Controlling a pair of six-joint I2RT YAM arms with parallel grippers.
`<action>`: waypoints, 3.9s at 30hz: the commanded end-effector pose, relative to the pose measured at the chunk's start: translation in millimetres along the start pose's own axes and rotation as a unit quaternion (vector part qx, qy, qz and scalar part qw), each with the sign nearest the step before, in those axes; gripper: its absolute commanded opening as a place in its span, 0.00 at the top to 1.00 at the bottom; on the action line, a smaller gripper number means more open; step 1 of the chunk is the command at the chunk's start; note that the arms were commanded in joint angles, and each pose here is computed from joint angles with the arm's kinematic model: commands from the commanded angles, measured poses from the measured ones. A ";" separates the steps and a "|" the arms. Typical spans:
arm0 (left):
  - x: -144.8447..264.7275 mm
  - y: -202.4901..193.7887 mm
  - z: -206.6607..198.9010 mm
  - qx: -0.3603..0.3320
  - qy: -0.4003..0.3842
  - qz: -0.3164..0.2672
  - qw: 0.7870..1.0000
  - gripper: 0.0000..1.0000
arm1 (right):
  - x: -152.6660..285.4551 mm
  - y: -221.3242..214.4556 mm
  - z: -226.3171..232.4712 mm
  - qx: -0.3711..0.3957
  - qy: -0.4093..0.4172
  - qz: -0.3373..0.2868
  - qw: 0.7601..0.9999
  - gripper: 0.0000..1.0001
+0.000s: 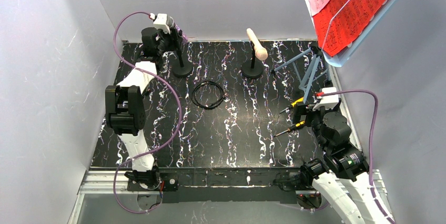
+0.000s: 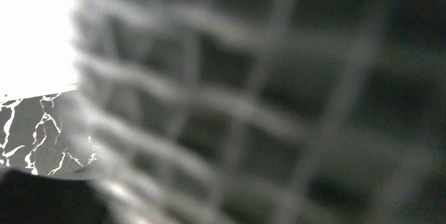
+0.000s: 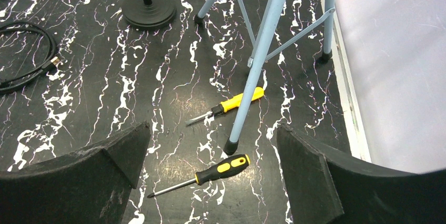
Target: Pack up the instrument practice props
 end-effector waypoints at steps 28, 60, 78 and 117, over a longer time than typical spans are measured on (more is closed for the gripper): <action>205.3 -22.0 -64.4 -0.018 -0.018 0.002 1.000 0.75 | -17.3 52.1 95.1 -0.039 0.318 -0.010 0.947 0.01; 264.5 -61.5 -131.2 0.072 0.126 -0.041 0.989 0.82 | -39.4 59.0 224.1 0.044 0.443 -0.030 0.895 0.01; 283.3 -79.2 -137.4 0.094 0.075 -0.014 0.993 0.47 | -41.3 1.9 292.3 0.003 0.525 0.031 0.851 0.01; 386.4 -34.7 -146.1 0.068 -0.060 0.045 0.995 0.22 | -102.8 -89.3 428.3 0.054 0.354 -0.072 0.931 0.01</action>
Point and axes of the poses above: each gripper's point midway between its finger pads, its own x axis back along the fingers, its own z axis along the line the jaws close on, y = z × x, the point moved 5 cm from there along x, back along the fingers, and after that the axes turned 3 degrees about x, right-handed, at the moved point
